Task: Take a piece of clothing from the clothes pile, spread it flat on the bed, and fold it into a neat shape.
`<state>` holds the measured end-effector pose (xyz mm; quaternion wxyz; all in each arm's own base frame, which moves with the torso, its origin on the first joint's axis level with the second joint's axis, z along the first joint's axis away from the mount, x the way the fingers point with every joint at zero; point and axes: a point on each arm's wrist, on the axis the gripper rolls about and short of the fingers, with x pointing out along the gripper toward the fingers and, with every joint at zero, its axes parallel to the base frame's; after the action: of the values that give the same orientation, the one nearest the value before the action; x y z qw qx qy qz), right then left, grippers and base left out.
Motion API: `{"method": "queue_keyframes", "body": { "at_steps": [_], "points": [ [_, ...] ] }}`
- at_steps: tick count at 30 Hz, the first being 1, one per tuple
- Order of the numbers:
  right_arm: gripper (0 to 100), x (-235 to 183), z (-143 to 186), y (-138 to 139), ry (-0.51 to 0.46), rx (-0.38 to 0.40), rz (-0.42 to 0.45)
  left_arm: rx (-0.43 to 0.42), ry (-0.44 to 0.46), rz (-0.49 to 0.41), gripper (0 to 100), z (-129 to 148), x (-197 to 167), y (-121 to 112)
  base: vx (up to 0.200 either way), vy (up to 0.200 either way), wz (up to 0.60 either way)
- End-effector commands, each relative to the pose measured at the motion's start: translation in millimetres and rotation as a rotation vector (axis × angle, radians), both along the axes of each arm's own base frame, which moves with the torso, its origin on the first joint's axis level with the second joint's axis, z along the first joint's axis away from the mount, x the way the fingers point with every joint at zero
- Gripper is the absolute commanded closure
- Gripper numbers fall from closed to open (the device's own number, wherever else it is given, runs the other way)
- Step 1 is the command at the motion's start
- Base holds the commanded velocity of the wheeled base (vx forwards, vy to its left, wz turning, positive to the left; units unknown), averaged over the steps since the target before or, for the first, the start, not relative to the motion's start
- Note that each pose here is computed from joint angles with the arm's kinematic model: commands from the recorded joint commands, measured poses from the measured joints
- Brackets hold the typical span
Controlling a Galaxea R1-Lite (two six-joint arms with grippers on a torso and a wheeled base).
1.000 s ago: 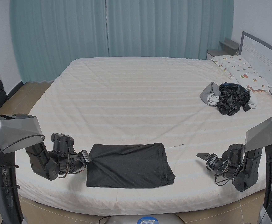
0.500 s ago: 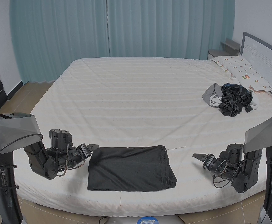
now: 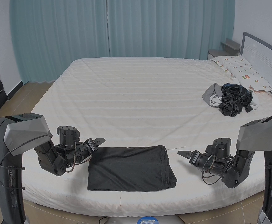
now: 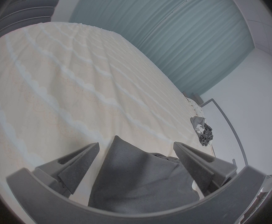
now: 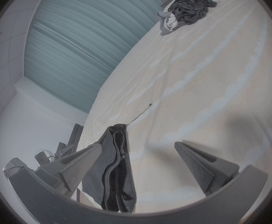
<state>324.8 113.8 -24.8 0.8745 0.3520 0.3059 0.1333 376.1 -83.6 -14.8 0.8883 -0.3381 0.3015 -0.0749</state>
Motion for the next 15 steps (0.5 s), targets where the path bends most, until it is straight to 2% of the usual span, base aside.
{"method": "queue_keyframes", "body": {
  "at_steps": [1, 7, 12, 15],
  "points": [
    [0, 16.5, 5.0, 25.3, -0.035, -0.003, 0.037, 0.004, 0.015, -0.001, 100, -13.3, 6.3, -1.7, 0.000, 0.000, 0.00],
    [0, 31.6, 2.1, 43.8, -0.031, -0.010, 0.059, 0.007, 0.013, 0.011, 100, -18.6, 11.5, -2.0, 0.000, 0.000, 0.00],
    [0, 47.9, -2.5, 54.0, -0.078, -0.074, 0.092, 0.031, 0.011, 0.063, 100, -19.3, 10.6, 3.0, 0.000, 0.000, 0.00],
    [0, 57.7, -1.0, 62.4, -0.100, -0.074, 0.094, 0.038, 0.009, 0.091, 100, -18.5, 10.7, 6.0, 0.000, 0.000, 0.00]
  ]
}}
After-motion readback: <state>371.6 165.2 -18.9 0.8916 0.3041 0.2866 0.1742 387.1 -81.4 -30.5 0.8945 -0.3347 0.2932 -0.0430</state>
